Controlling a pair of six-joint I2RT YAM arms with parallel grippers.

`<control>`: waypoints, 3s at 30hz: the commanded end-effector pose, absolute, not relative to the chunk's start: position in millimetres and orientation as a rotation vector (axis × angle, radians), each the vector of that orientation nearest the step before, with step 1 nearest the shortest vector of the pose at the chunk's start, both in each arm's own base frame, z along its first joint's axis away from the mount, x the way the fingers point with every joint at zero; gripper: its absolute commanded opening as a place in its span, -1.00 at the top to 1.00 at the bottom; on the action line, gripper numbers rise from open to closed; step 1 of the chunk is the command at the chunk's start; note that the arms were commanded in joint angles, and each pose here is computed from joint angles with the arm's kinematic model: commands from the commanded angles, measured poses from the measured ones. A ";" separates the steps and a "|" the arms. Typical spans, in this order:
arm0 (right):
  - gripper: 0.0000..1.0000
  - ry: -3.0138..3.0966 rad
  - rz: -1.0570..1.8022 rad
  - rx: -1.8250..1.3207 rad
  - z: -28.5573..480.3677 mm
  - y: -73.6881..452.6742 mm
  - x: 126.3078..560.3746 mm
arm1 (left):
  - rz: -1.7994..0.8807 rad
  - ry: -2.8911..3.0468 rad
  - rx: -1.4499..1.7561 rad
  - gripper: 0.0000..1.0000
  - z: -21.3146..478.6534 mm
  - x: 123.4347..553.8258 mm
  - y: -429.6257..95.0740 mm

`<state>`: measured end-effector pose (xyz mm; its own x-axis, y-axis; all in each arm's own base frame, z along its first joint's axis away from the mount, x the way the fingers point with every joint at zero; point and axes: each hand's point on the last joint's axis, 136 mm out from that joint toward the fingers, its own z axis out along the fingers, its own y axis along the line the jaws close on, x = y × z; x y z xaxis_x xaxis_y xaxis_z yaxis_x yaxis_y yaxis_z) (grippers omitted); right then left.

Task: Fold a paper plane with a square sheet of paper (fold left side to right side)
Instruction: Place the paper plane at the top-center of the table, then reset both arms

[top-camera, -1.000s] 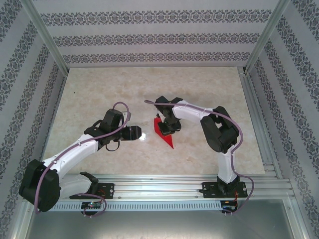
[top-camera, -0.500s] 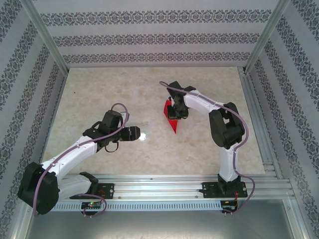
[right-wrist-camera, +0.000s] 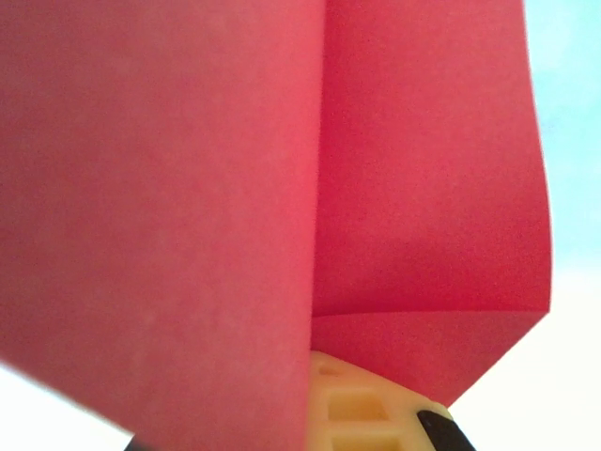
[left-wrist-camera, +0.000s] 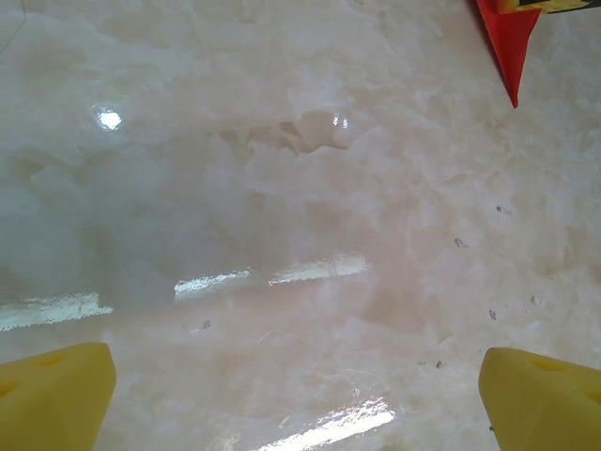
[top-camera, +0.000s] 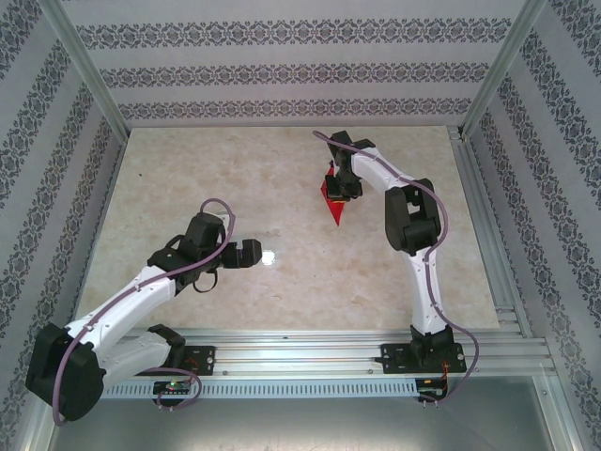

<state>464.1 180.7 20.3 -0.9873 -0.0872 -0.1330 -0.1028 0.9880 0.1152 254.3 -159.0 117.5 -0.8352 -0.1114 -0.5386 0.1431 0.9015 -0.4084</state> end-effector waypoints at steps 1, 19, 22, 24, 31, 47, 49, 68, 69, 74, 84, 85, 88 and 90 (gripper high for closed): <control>0.91 3.053 0.150 -0.218 14.5 175.9 458.9 | -0.543 2.500 0.024 -1.00 114.8 252.1 -149.1; 0.45 3.014 0.163 -0.278 56.4 180.2 461.4 | -0.543 2.491 0.027 -1.00 124.0 254.9 -150.0; 0.29 2.982 0.179 -0.289 77.3 183.0 457.8 | -0.527 2.485 0.013 -1.00 127.1 257.1 -147.9; 0.23 2.957 0.182 -0.297 93.3 183.7 453.2 | -0.509 2.476 0.000 -1.00 130.0 259.4 -145.4; 0.08 2.784 0.155 -0.259 171.4 167.0 421.1 | -0.398 2.389 -0.090 -1.00 149.3 273.8 -126.6; -0.95 2.179 0.079 0.098 212.3 51.9 329.7 | 0.062 1.822 -0.318 -1.00 237.1 288.7 -20.4; -0.96 2.133 0.067 0.132 201.7 37.1 326.0 | 0.129 1.774 -0.325 -1.00 237.1 288.2 -9.7; -0.96 1.838 -0.079 0.081 144.5 -16.3 387.8 | 0.125 1.821 -0.129 -1.00 145.4 335.8 1.4; -0.96 1.823 -0.069 0.069 146.0 -14.0 391.1 | 0.119 1.826 -0.109 -1.00 141.4 340.2 -0.9; -0.96 1.765 -0.057 0.031 130.7 -9.8 404.7 | 0.063 1.828 0.001 -1.00 138.5 364.4 -16.1; -0.96 1.748 -0.047 0.112 129.5 -26.2 400.6 | 0.022 1.803 0.078 -1.00 113.2 390.7 -23.2; -0.96 1.746 -0.048 0.113 130.0 -26.4 400.8 | 0.017 1.793 0.085 -1.00 110.3 394.4 -24.7; -0.96 1.745 -0.047 0.112 130.0 -26.0 400.4 | 0.046 1.874 0.049 -0.99 103.7 405.9 -18.6; -0.96 1.743 -0.047 0.110 130.3 -25.7 400.1 | 0.041 1.878 0.030 -0.99 103.4 405.4 -14.7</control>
